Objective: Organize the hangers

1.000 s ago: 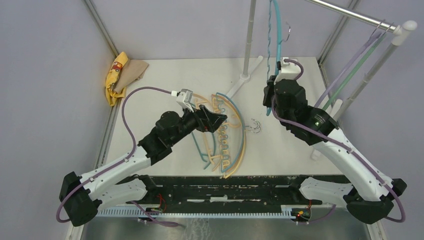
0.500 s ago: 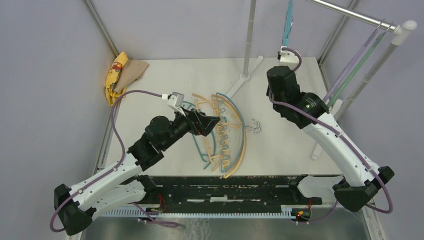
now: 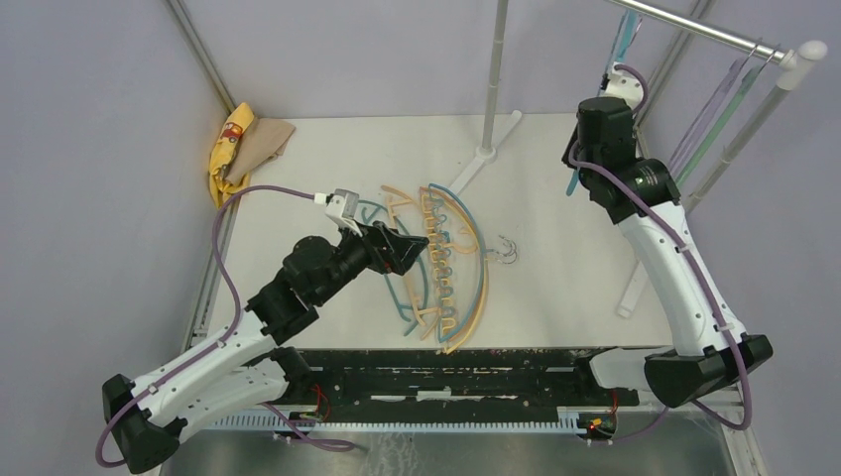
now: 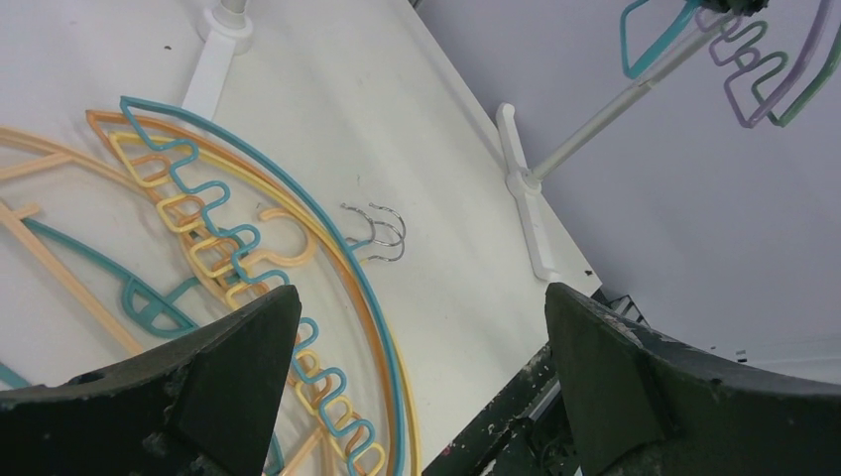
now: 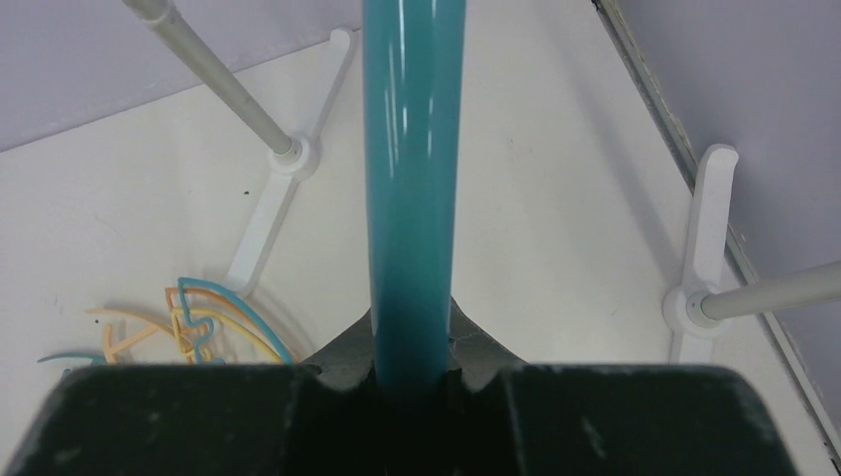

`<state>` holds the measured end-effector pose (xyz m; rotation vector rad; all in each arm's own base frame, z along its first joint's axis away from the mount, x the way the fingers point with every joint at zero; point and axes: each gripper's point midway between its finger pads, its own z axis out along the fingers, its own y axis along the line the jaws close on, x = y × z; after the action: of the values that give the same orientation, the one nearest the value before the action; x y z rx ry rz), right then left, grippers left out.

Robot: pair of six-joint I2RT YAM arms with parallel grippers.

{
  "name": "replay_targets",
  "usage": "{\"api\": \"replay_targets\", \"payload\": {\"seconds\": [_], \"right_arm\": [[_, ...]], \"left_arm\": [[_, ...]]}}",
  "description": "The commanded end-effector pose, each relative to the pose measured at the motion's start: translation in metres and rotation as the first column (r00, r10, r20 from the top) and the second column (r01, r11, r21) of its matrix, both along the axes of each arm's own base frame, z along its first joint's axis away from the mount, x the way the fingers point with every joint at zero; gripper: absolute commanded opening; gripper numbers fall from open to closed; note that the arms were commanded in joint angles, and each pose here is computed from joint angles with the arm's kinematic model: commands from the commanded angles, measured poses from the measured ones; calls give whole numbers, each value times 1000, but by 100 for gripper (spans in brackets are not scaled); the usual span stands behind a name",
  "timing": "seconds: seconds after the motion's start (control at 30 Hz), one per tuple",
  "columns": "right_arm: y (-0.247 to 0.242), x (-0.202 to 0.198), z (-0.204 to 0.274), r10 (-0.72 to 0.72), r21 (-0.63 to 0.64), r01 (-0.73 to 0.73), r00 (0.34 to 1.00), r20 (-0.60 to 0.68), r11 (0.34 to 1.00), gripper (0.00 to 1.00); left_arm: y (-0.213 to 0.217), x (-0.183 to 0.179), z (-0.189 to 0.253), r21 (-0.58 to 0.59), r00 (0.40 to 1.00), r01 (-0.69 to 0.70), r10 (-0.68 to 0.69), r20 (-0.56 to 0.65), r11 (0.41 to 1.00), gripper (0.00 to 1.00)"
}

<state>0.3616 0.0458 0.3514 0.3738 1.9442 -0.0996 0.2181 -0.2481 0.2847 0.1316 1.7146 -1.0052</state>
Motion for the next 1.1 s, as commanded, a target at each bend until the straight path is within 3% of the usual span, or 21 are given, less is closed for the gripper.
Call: {"api": "replay_targets", "payload": {"seconds": [0.0,0.4,1.07], "right_arm": [[-6,16,33,-4,72,-3,995,103,997,1],[-47,13,40,-61,130,44,989,136,991,1],[-16,-41,26,163,164,-177,982,96,970,1]], "left_arm": [[6,3,2,33,999,-24,23,45,999,99],[9,4,-18,79,999,-37,36,17,996,99],[-6,11,-45,104,999,-10,15,-42,995,99]]}}
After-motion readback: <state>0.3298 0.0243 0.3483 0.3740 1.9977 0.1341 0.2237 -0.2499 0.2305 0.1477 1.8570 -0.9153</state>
